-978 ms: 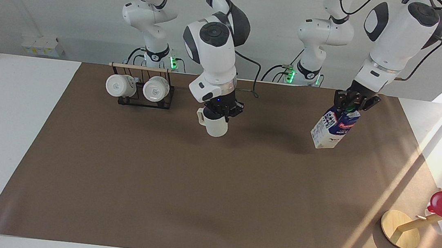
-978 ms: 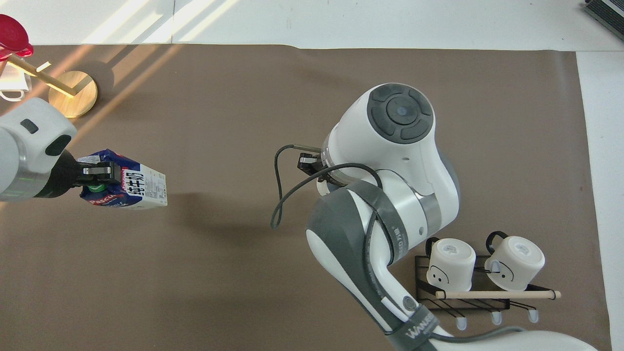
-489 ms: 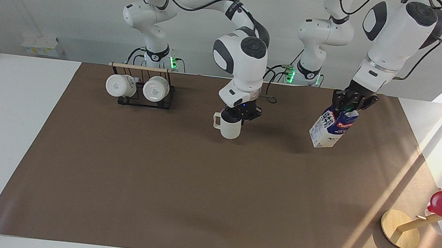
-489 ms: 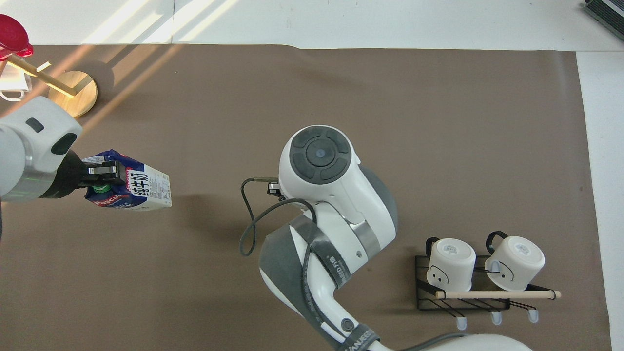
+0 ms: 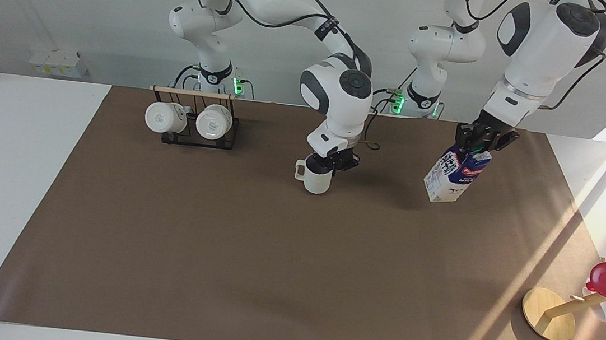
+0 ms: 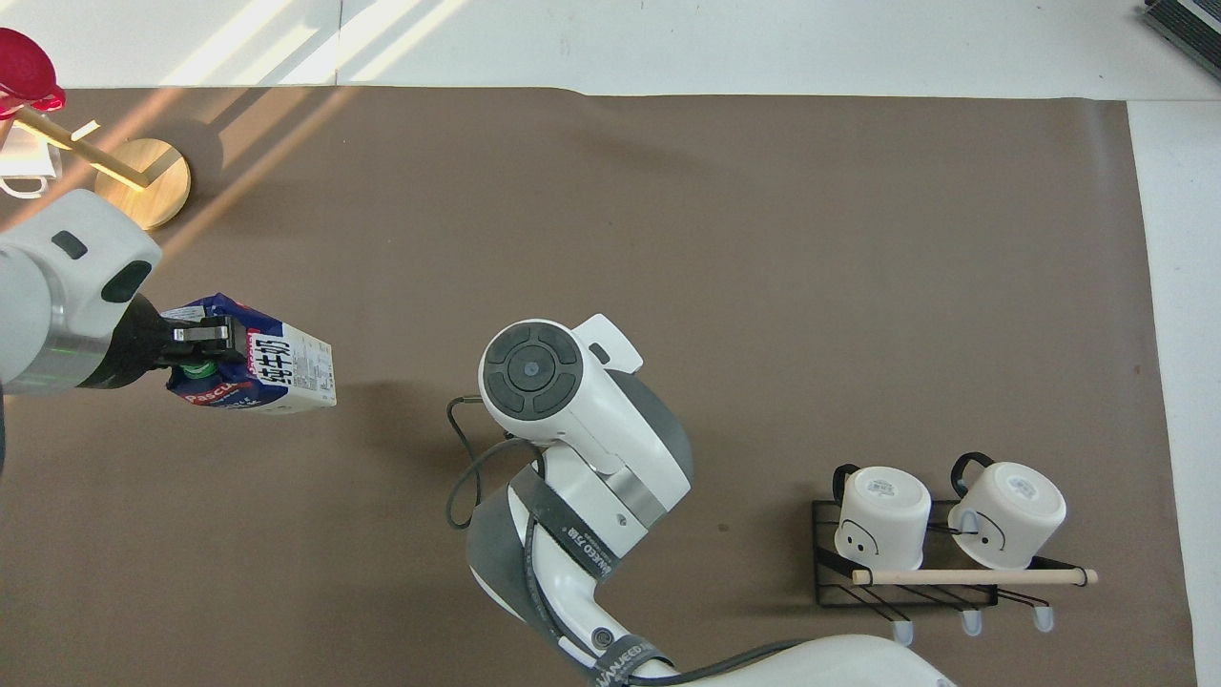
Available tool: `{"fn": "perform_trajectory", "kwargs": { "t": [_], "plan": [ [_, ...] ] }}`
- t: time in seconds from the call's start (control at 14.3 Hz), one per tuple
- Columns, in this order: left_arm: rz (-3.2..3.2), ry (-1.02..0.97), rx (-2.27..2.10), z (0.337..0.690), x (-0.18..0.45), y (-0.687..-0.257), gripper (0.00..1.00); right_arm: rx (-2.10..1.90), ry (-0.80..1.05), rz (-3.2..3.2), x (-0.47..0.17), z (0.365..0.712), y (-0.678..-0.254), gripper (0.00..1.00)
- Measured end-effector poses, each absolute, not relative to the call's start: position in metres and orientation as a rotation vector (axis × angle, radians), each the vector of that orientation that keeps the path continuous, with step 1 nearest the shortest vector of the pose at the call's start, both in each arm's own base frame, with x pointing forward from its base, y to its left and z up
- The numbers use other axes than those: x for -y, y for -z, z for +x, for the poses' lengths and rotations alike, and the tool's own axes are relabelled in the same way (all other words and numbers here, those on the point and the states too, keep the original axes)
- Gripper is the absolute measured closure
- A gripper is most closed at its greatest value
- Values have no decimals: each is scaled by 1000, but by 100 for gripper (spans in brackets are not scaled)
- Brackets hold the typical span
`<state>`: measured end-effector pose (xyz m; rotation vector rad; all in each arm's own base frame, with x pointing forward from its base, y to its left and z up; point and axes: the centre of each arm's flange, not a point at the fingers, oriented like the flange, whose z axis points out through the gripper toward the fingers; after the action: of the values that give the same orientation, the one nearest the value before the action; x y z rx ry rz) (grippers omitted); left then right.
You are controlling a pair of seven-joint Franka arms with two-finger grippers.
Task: Place cup and milk on table
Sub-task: 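Carry the mug with the right gripper while the left gripper lifts the carton, then set the mug and carton down side by side mid-table, open both grippers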
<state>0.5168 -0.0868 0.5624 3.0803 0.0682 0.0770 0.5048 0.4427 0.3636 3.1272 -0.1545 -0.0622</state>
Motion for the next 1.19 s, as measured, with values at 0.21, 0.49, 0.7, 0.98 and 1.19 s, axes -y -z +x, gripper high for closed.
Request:
{"fn": "perform_trajectory", "kwargs": {
  "t": [0.21,0.49,0.7,0.98,1.19],
  "plan": [
    [3080,-76,-68,517,87,-562,60,166,54,3130,-439,508,-366,52],
    [3083,-45,-93,513,96,-561,60,194,28,3140,-436,515,-375,33],
    [3085,-25,-88,506,121,-560,60,280,-48,3170,-410,536,-412,20],
    [3084,-24,-95,500,142,-562,60,494,-169,3192,-326,568,-494,0],
    [3079,-25,-145,490,174,-564,60,614,-211,3179,-277,578,-530,0]
  ]
}}
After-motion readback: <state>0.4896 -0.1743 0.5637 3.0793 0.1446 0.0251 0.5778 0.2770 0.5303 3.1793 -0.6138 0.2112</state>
